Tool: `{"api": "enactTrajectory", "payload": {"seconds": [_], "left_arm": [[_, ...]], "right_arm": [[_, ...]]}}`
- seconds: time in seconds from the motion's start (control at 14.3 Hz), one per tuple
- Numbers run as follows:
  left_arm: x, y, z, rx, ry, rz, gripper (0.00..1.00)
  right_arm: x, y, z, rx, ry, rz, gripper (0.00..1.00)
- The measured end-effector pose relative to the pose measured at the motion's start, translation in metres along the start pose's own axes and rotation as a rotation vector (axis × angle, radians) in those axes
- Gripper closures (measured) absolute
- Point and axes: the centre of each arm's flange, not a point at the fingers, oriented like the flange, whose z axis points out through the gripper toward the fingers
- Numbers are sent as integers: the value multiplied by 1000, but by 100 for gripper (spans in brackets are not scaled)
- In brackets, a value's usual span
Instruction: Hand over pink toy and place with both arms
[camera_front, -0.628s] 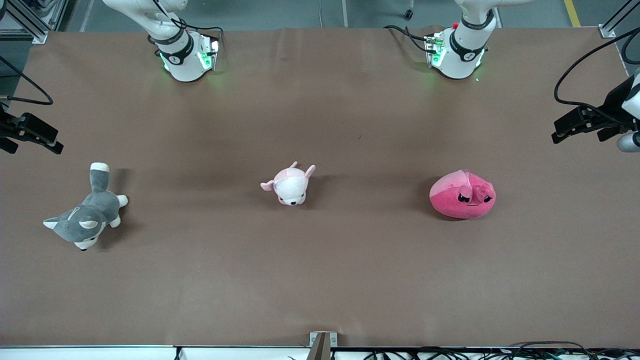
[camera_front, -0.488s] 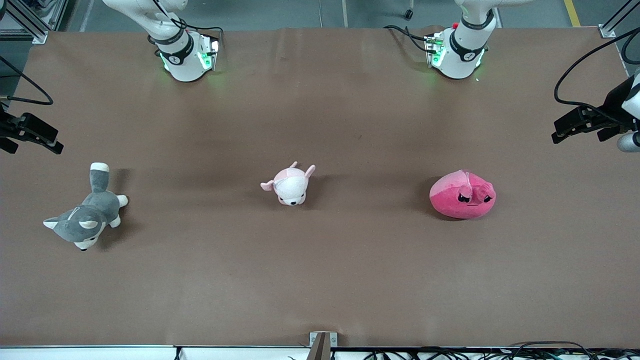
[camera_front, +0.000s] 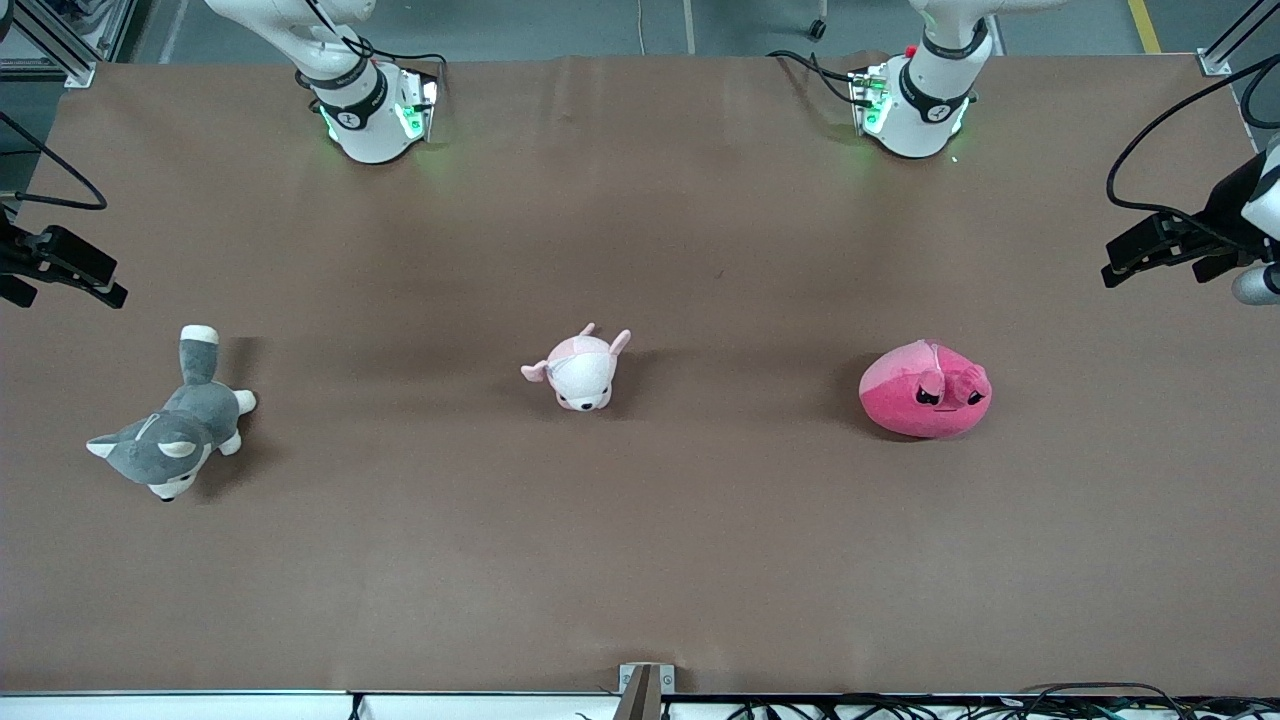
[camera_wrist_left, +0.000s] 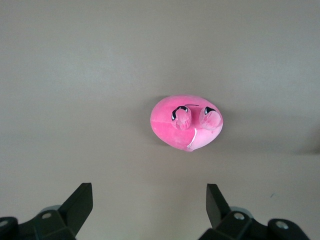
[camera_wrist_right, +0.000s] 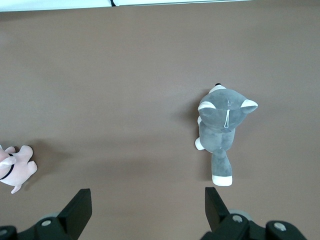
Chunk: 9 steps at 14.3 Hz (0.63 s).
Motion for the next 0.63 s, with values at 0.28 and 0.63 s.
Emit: {"api": "enactTrajectory", "payload": {"seconds": [0.28, 0.63], "left_arm": [[6, 3, 18, -3, -39, -24, 0], [42, 12, 106, -38, -165, -41, 0]], "right_arm": [[0, -2, 0, 0, 0, -3, 0], [0, -2, 0, 0, -1, -3, 0]]}}
